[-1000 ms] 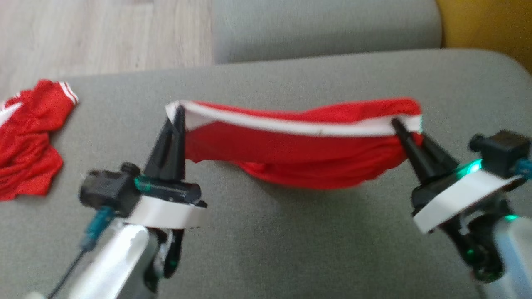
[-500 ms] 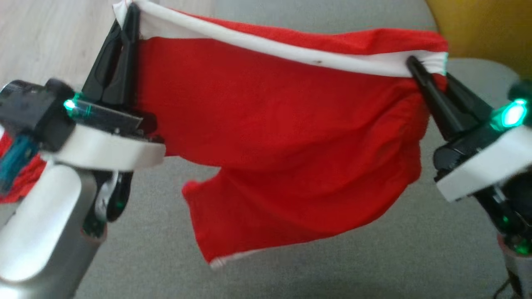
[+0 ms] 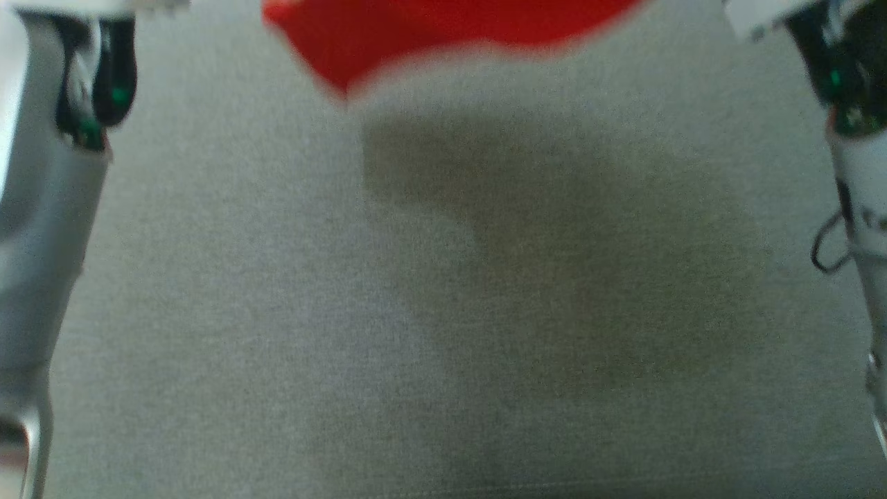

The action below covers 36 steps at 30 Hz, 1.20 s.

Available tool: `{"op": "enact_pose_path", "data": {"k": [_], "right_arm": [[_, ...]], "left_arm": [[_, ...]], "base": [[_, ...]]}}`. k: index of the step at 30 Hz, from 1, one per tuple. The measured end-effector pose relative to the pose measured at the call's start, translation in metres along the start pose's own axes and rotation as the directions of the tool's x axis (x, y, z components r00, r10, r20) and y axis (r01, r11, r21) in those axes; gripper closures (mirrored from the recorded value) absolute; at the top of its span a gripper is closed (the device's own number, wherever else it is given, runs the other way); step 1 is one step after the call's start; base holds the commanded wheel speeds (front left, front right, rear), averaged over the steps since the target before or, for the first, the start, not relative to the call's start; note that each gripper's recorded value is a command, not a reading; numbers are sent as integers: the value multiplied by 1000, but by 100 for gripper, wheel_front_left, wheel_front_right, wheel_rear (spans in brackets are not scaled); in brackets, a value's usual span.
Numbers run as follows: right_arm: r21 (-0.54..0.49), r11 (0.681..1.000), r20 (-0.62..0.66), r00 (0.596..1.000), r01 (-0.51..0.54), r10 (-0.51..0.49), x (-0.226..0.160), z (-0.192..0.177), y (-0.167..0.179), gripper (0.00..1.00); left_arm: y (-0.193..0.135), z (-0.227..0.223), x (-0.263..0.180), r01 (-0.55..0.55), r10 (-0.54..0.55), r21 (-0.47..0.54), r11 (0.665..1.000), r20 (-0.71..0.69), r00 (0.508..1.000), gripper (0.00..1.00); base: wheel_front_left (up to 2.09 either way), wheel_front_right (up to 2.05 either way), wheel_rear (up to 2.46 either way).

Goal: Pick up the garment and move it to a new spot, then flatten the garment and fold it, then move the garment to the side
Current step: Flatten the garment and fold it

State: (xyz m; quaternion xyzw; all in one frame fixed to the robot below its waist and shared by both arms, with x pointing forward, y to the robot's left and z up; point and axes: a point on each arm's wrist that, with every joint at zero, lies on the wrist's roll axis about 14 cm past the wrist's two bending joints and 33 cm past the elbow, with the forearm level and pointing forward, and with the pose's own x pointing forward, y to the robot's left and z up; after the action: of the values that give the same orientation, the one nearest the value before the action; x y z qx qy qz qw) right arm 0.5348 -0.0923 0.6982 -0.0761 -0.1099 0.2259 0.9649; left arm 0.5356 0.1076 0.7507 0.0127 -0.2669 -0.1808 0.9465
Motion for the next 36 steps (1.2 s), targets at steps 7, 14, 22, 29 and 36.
{"op": "enact_pose_path", "data": {"k": [7,14,22,29,36], "right_arm": [[20,1000,-41,999,2,-1,39,-81,2,100],[126,992,-262,963,-30,62,5,-208,41,100],[208,978,-269,959,-29,86,-55,-219,77,100],[266,964,-297,953,22,60,-122,-208,98,100],[316,946,-345,938,78,38,-199,-180,128,100]], "left_arm": [[5,-75,6,-38,34,-85,996,-51,998,100],[-8,-181,-77,-152,80,-206,967,-320,944,100],[-25,-153,-139,-191,116,-222,956,-313,943,100],[-48,-121,-201,-214,133,-206,955,-347,928,100],[-66,-75,-257,-238,158,-192,952,-357,921,100]], "base": [[0,0,0],[0,0,0],[0,0,0],[0,0,0],[0,0,0]]}}
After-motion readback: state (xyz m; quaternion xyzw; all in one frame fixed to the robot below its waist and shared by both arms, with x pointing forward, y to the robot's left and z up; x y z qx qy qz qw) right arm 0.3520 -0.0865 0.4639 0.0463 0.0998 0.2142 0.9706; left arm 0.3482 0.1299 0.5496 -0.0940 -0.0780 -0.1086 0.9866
